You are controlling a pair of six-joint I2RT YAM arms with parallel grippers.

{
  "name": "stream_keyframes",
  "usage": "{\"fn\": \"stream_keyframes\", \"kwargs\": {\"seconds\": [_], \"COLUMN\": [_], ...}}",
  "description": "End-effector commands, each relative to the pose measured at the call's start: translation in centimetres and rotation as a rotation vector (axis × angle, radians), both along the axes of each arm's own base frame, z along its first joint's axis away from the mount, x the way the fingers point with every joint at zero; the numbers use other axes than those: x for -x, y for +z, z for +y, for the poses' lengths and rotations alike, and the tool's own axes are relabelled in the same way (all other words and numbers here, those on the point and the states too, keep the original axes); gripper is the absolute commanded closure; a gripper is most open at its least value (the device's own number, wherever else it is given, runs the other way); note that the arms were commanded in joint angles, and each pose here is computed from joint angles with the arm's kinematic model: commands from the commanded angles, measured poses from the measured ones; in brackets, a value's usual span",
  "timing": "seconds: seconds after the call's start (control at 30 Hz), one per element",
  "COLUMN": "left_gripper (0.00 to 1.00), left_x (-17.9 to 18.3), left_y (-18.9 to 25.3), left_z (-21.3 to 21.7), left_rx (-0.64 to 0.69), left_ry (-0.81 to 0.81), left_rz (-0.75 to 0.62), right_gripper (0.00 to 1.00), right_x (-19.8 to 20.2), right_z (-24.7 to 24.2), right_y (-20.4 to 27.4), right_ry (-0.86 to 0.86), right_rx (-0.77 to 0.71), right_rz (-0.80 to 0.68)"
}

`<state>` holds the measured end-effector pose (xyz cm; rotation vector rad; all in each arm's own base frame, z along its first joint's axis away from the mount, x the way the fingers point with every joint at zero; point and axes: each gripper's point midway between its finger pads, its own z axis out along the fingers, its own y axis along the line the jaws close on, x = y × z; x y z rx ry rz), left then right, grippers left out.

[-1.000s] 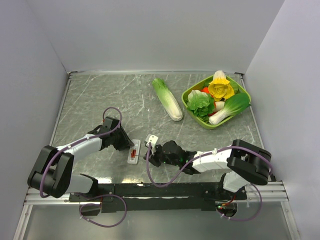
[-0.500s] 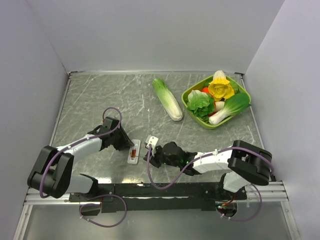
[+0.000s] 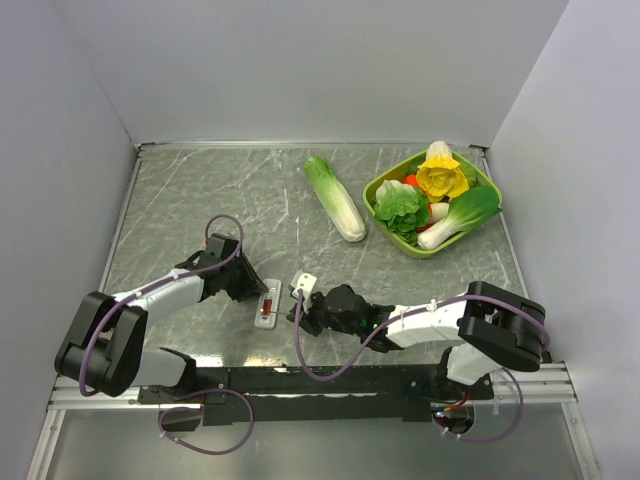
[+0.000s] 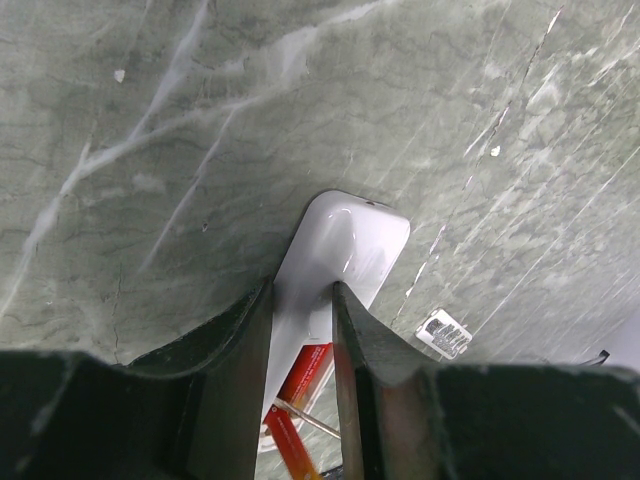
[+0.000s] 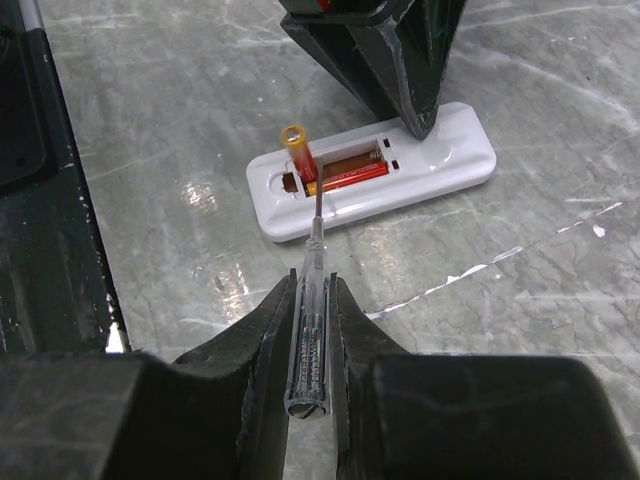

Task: Unload the batteries from the remote control

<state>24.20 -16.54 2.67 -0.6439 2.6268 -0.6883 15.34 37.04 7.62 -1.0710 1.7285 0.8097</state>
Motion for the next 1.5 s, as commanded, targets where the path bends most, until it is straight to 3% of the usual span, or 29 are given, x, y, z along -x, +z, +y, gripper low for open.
{"fn": "stream_keyframes", "kwargs": {"seconds": [0.0,0.6,0.9,0.97,1.07,1.13,1.17,1.27,1.47], "left_gripper": [0.66,0.66,0.64,0.56,0.4,0.35,0.25,0.11,0.13], "left_x": [0.9,0.8,0.2,-0.2,-0.9,-1.9,-1.8,-2.3,-1.6], "left_y": [-1.1,-0.9,0.4,1.4,2.7,3.9,4.1,4.3,3.4], "left_z": [0.7,0.7,-0.1,-0.2,0.3,0.4,0.1,-0.4,-1.2], "left_rx": [-0.026,-0.026,0.01,0.002,-0.093,-0.167,-0.176,-0.262,-0.45], "left_ry": [0.013,0.013,-0.015,-0.018,-0.034,-0.036,-0.056,-0.105,-0.17], "left_rz": [0.033,0.027,-0.009,-0.035,-0.058,-0.103,-0.099,-0.11,-0.058], "right_gripper": [1.0,1.0,1.0,1.0,1.0,1.0,1.0,1.0,1.0], "right_x": [0.7,1.3,0.1,-0.2,-0.5,-0.4,-0.4,-0.5,-0.6], "right_z": [1.6,1.5,-0.1,-1.0,-2.5,-3.2,-3.5,-4.6,-8.2], "right_y": [4.7,4.0,4.9,4.7,5.1,5.3,5.0,4.8,4.2], "right_ry": [0.041,0.041,-0.048,-0.081,-0.144,-0.158,-0.162,-0.206,-0.342], "right_rx": [-0.149,-0.129,-0.099,-0.076,-0.068,-0.075,-0.063,-0.06,-0.107], "right_rz": [-0.06,-0.054,-0.089,-0.089,-0.07,-0.065,-0.062,-0.046,0.01]}}
